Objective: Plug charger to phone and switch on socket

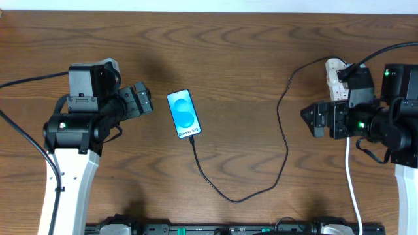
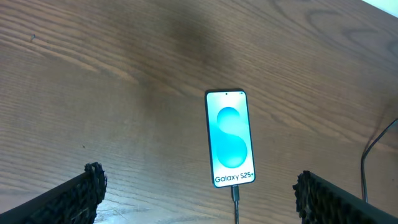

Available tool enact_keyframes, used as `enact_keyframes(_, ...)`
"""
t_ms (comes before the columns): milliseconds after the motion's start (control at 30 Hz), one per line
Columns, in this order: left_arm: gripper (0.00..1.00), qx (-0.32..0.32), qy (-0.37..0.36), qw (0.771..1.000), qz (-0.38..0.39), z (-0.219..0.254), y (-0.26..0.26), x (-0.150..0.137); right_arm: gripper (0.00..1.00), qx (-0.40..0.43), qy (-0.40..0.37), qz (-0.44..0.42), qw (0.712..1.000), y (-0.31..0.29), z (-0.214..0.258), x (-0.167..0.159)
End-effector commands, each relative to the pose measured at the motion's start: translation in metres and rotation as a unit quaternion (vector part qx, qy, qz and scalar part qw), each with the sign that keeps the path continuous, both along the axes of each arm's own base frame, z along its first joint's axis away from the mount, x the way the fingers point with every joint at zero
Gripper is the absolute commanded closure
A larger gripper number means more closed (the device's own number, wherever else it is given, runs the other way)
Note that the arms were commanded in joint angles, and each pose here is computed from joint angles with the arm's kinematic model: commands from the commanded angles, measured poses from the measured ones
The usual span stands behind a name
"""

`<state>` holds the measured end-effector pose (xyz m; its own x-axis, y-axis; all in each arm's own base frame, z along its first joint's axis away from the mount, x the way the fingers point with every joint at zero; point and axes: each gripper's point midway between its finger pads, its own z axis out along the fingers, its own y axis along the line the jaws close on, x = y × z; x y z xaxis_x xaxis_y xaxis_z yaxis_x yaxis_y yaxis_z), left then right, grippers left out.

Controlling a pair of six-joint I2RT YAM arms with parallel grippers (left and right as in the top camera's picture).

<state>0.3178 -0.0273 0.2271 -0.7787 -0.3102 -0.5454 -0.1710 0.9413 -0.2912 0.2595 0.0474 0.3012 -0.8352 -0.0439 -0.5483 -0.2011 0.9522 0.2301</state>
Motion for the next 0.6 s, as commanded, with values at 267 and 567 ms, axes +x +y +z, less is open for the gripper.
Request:
enact_keyframes(267,0.01,0.005,-0.002,1.000,0.005,0.002,0.003,0.000,0.01,-0.046,-0.147,-0.004,0.988,-0.011,0.018,0.024)
enact_keyframes(567,0.01,0.005,-0.002,1.000,0.005,0.002,0.003,0.000,0.01,-0.083,-0.328,-0.056,0.939,-0.029,-0.005,0.007)
